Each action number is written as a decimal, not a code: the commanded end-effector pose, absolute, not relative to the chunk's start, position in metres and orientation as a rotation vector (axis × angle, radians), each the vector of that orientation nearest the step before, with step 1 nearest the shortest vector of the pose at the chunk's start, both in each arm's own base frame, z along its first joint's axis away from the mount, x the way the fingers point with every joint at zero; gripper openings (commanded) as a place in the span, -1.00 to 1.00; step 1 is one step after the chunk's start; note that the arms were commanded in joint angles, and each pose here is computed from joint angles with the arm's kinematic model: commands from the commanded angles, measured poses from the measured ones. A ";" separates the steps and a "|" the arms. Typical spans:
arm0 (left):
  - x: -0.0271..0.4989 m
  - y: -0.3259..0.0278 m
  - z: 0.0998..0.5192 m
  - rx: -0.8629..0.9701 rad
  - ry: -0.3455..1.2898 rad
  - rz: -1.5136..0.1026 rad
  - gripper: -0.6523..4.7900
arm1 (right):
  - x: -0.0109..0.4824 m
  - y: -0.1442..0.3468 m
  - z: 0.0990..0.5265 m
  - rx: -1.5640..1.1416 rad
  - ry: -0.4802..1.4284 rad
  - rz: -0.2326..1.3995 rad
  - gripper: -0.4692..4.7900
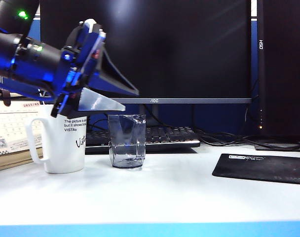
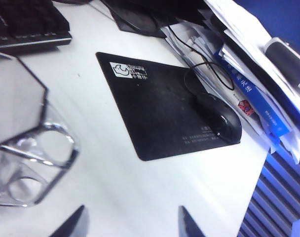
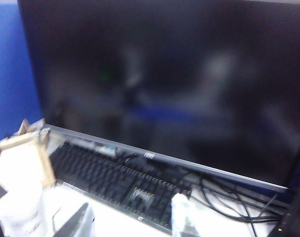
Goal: Swap the positions of the transparent plastic cup and the white ceramic cup.
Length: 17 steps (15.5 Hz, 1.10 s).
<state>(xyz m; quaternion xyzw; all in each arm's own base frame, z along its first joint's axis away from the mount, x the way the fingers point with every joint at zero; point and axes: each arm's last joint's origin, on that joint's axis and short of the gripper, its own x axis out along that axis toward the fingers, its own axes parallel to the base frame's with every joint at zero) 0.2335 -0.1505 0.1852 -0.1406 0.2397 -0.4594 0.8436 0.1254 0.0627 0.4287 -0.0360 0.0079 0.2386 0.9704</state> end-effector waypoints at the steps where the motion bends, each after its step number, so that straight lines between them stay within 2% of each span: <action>1: 0.228 -0.164 0.181 -0.240 0.490 -0.932 0.12 | 0.124 0.062 0.432 -0.077 -0.006 0.483 -0.02; 8: 0.231 -0.183 0.169 -0.219 0.423 -0.827 0.12 | 0.123 0.062 0.428 -0.094 0.033 0.485 -0.02; 17: 0.253 -0.199 0.163 -0.217 0.423 -0.808 0.12 | 0.123 0.061 0.428 -0.104 0.029 0.485 -0.02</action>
